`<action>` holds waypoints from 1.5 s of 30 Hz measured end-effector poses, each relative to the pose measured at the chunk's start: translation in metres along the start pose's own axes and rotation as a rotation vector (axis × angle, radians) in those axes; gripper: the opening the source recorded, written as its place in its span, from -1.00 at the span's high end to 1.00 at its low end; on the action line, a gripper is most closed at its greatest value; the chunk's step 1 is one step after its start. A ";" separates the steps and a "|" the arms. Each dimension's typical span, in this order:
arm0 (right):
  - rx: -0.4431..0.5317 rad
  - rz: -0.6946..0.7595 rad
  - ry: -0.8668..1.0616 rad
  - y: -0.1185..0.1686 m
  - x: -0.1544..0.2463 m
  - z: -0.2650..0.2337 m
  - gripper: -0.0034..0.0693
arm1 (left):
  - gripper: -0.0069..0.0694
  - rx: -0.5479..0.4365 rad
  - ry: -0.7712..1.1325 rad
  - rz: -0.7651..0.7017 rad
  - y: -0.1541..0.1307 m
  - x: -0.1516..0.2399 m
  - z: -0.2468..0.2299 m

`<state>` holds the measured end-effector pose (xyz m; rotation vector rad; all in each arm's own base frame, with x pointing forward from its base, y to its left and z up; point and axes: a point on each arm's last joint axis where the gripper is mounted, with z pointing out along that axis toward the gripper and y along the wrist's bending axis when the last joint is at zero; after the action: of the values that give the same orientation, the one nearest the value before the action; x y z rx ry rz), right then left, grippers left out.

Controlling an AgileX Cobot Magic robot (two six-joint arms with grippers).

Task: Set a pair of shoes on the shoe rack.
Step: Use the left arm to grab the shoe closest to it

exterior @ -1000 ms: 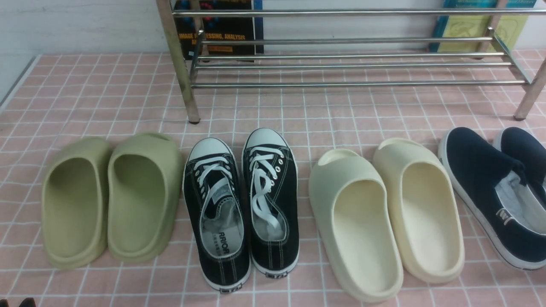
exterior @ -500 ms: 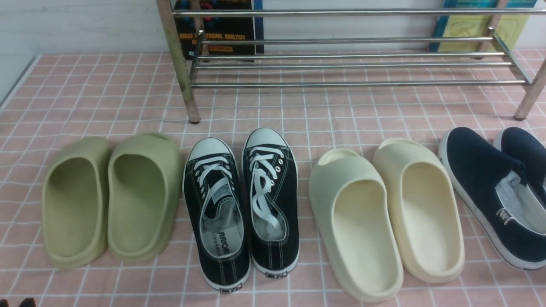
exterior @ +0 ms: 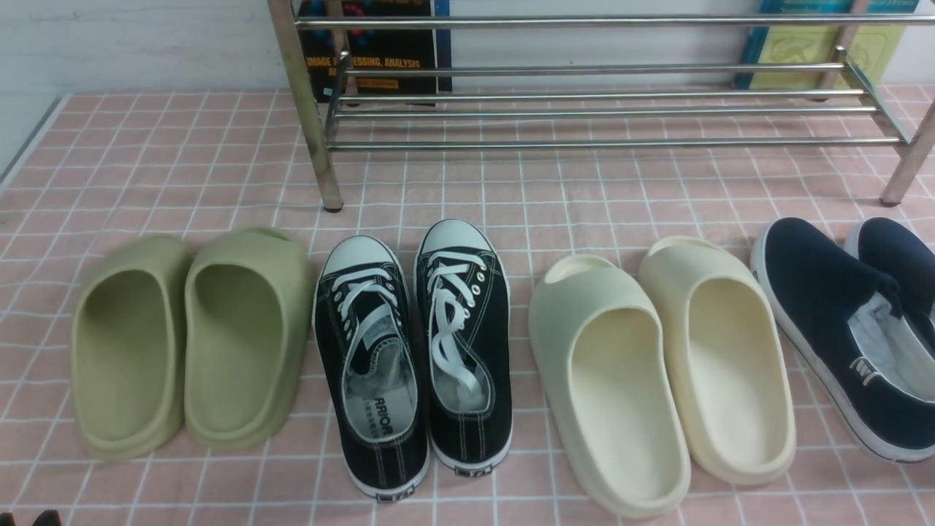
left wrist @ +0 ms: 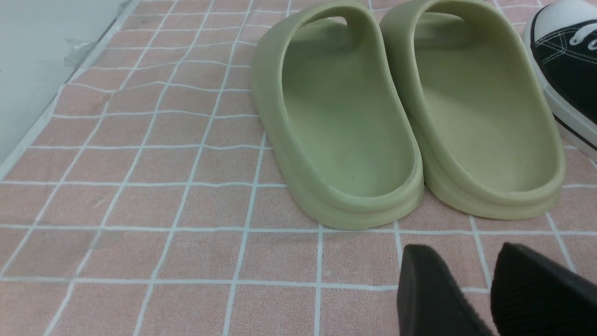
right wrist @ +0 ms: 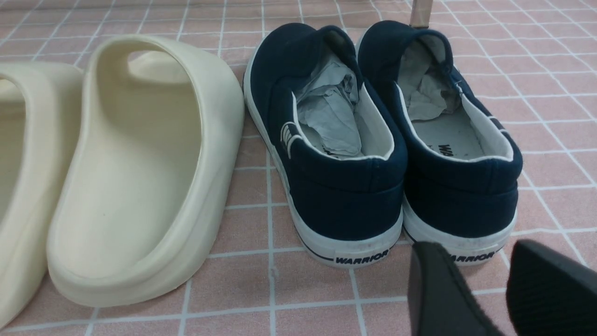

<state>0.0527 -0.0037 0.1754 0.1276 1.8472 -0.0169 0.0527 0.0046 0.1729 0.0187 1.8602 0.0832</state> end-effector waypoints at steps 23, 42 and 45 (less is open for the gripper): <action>0.000 0.000 0.000 0.000 0.000 0.000 0.25 | 0.20 0.273 0.055 -1.164 -0.020 -0.027 -0.013; 0.000 0.000 0.000 0.000 0.000 0.000 0.25 | 0.67 -0.125 0.662 -0.087 0.016 -0.175 0.018; 0.000 0.000 0.000 0.000 0.000 0.000 0.25 | 0.40 -0.002 0.704 -0.019 -0.005 -0.187 0.044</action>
<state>0.0527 -0.0037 0.1754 0.1276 1.8472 -0.0169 0.1487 -0.0085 0.3386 -0.0347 2.5637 0.0841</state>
